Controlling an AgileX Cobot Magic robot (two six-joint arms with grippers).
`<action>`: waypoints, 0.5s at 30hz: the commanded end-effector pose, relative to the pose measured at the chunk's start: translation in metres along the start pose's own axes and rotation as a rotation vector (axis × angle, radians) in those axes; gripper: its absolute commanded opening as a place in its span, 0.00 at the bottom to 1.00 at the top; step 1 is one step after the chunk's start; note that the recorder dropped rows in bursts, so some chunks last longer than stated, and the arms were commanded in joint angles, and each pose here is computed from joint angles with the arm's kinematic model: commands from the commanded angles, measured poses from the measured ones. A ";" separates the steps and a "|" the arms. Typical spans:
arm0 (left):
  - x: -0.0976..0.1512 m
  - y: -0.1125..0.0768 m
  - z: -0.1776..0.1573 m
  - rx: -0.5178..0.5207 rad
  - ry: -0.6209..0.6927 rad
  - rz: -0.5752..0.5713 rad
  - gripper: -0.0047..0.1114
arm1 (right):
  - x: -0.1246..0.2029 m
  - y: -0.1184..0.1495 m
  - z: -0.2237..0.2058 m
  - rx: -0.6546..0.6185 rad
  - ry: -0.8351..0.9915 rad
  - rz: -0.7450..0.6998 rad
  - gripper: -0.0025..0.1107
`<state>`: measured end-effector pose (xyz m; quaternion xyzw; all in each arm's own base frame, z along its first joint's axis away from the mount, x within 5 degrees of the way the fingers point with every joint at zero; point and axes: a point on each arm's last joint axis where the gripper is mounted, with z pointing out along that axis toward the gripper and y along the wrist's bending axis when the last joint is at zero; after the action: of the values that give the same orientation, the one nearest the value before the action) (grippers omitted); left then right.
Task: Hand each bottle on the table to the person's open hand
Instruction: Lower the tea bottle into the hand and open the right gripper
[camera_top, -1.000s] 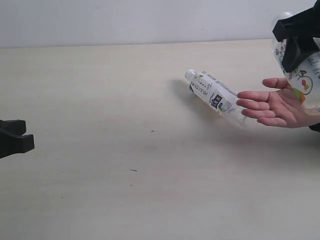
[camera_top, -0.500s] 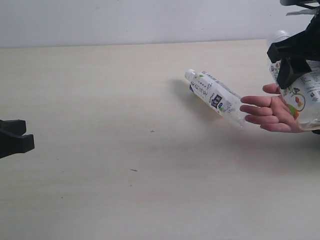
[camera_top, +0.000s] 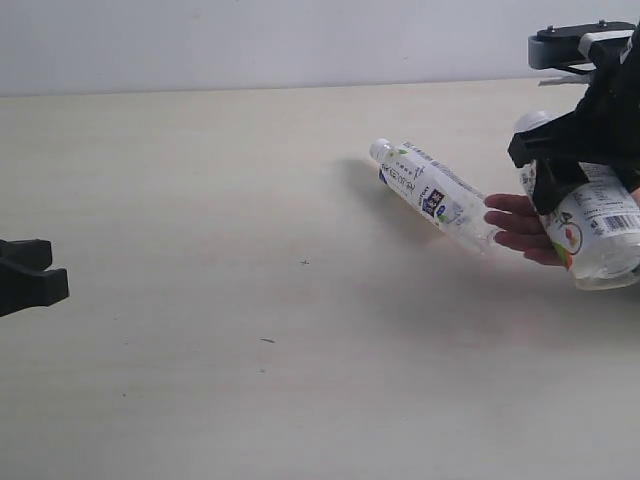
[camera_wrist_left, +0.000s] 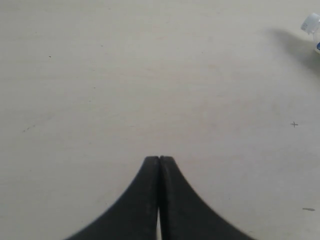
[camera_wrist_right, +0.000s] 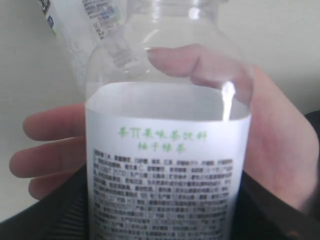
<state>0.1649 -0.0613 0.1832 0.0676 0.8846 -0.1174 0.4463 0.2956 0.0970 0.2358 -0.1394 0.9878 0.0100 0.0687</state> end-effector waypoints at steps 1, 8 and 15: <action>0.000 0.001 -0.001 -0.004 -0.005 -0.011 0.04 | -0.003 -0.002 0.001 0.001 -0.033 0.020 0.11; 0.000 0.001 -0.001 -0.004 -0.005 -0.011 0.04 | -0.003 -0.002 0.001 0.001 -0.034 0.020 0.45; 0.000 0.001 -0.001 -0.004 -0.005 -0.011 0.04 | -0.003 -0.001 0.001 0.001 -0.039 0.010 0.78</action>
<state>0.1649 -0.0613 0.1832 0.0676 0.8846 -0.1174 0.4463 0.2981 0.0978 0.2357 -0.1334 0.9876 0.0128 0.0814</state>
